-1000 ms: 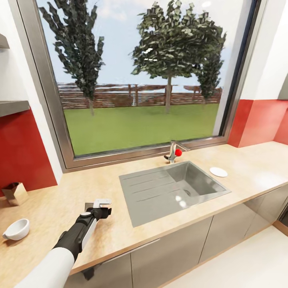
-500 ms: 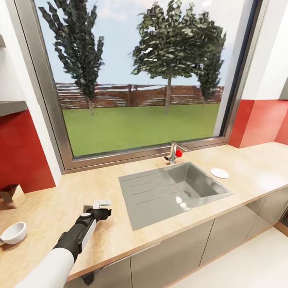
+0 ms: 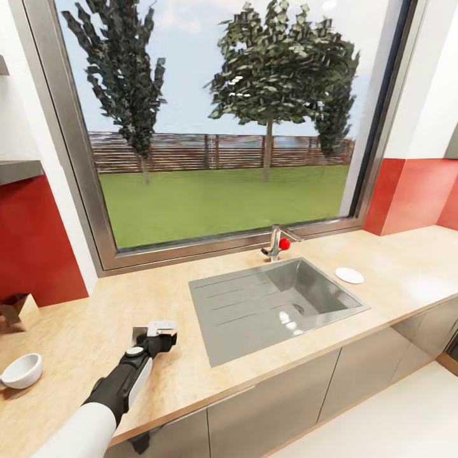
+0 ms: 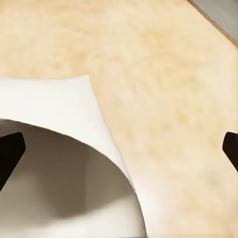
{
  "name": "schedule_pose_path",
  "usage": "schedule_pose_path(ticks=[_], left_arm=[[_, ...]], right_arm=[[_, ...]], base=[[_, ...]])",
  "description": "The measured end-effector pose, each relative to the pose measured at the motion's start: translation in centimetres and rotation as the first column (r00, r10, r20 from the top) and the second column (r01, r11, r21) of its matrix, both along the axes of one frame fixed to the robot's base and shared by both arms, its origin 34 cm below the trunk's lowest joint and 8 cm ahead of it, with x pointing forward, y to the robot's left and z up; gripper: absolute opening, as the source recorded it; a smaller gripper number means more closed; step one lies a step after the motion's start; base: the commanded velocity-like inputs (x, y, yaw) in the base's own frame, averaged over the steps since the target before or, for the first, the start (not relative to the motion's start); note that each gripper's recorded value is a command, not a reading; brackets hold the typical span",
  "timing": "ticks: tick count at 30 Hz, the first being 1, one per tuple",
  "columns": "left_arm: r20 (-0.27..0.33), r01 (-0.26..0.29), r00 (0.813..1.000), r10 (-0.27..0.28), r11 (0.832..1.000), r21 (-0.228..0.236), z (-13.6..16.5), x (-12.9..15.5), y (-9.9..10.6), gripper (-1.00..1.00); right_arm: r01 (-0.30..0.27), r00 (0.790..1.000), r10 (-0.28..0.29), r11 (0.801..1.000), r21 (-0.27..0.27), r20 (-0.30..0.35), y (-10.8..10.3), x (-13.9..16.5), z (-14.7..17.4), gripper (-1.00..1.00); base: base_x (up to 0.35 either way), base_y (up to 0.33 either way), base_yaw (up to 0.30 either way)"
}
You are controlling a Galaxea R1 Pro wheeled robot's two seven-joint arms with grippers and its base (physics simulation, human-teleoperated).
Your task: Set up a coffee station on the kitchen countertop: keep the coffee maker on the countertop, move the bottle of coffee from the kitchen shelf to the counter next to the coffee maker, place a paper coffee filter on top of the coffee maker, put the saucer next to the coffee maker with the coffee cup on the saucer, and place the electric kettle next to the coffee maker.
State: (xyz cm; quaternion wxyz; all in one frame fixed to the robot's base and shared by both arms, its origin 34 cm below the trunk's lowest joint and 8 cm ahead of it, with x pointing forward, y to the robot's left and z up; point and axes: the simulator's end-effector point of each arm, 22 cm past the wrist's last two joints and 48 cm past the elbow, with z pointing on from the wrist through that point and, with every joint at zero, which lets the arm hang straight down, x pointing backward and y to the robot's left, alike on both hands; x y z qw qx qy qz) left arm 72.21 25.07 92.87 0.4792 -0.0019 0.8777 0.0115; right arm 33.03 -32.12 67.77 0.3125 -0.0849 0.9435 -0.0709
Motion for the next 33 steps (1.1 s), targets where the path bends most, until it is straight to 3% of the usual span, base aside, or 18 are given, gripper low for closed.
schedule_pose_path(ticks=[17, 18, 33], left_arm=[[-0.026, -0.004, 1.000, 0.003, 1.000, -0.003, -1.3, -0.7, 0.2, 1.00], [-0.027, -0.004, 1.000, 0.004, 1.000, -0.004, -1.4, -0.7, 0.2, -1.00], [-0.045, -0.006, 0.999, 0.006, 1.000, -0.004, -2.2, -1.3, 0.4, -1.00]], right_arm=[[0.000, 1.000, 0.000, 1.000, -0.001, 0.000, -0.1, 0.0, 0.0, 1.00], [0.000, 1.000, 0.000, 1.000, -0.001, 0.000, -0.1, 0.0, 0.0, 1.00], [-0.001, 1.000, 0.001, 1.000, 0.000, 0.001, 0.0, 0.0, 0.0, 1.00]], base=[[0.000, 0.000, 0.000], [0.000, 0.000, 0.000], [0.000, 0.000, 0.000]])
